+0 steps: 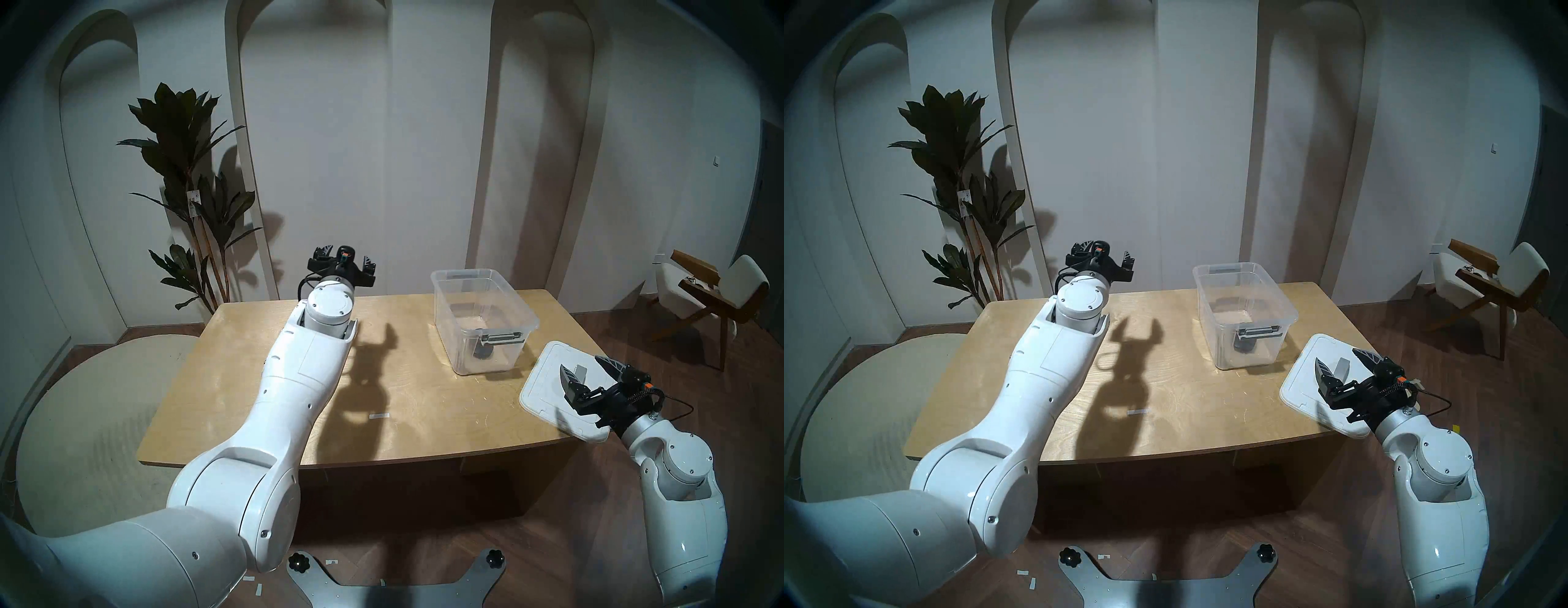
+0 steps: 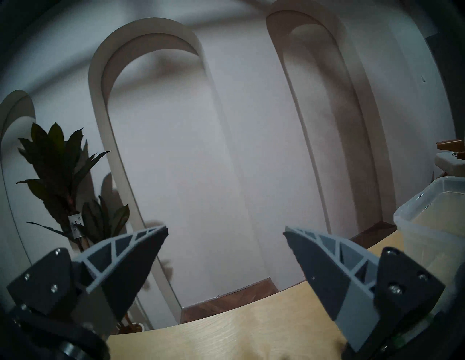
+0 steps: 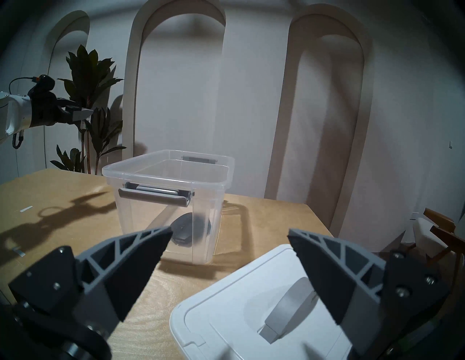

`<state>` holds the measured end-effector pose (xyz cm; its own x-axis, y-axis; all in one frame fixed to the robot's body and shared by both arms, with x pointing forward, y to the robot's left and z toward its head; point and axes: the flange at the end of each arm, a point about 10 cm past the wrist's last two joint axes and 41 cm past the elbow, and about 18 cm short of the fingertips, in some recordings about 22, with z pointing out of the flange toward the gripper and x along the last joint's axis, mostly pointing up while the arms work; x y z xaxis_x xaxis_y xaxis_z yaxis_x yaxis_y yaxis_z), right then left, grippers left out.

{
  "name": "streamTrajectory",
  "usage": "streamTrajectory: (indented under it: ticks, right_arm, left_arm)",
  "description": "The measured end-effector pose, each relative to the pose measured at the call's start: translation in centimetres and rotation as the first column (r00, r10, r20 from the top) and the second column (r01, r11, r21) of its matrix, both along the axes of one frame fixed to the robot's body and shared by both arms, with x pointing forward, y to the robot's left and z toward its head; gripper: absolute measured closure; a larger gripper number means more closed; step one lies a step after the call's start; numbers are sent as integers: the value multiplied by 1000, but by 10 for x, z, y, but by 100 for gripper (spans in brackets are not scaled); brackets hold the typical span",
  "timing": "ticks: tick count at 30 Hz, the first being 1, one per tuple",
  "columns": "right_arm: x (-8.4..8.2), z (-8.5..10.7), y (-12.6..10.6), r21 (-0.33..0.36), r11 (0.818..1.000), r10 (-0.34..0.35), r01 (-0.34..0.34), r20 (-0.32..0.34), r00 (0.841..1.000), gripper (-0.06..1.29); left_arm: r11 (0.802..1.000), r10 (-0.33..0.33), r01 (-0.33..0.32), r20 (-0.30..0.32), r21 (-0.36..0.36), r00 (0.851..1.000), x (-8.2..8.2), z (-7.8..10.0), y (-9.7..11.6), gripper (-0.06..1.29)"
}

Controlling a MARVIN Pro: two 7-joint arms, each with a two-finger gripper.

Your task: Open a storage container and put mouse inside

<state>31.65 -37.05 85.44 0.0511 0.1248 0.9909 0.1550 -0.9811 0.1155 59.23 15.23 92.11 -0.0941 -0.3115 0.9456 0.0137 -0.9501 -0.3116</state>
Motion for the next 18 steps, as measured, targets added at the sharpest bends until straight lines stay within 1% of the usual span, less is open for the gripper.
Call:
streamTrajectory:
  ticks: [5, 9, 15, 18]
  right_arm:
    - [0, 0, 0, 1, 1000, -1, 1, -1, 1000, -1]
    - [0, 0, 0, 1, 1000, -1, 1, 0, 1000, -1]
    - [1, 0, 0, 2, 1000, 0, 0, 0, 1000, -1]
    - [1, 0, 0, 2, 1000, 0, 0, 1, 1000, -1]
  left_arm:
    - [999, 38, -38, 26, 4, 999, -13, -8, 17, 1]
    - [998, 68, -68, 48, 7, 997, -27, -17, 31, 1]
    - [996, 86, -86, 75, 3, 993, -46, -28, 43, 1]
    - [996, 86, -85, 95, -7, 992, -53, -28, 46, 1]
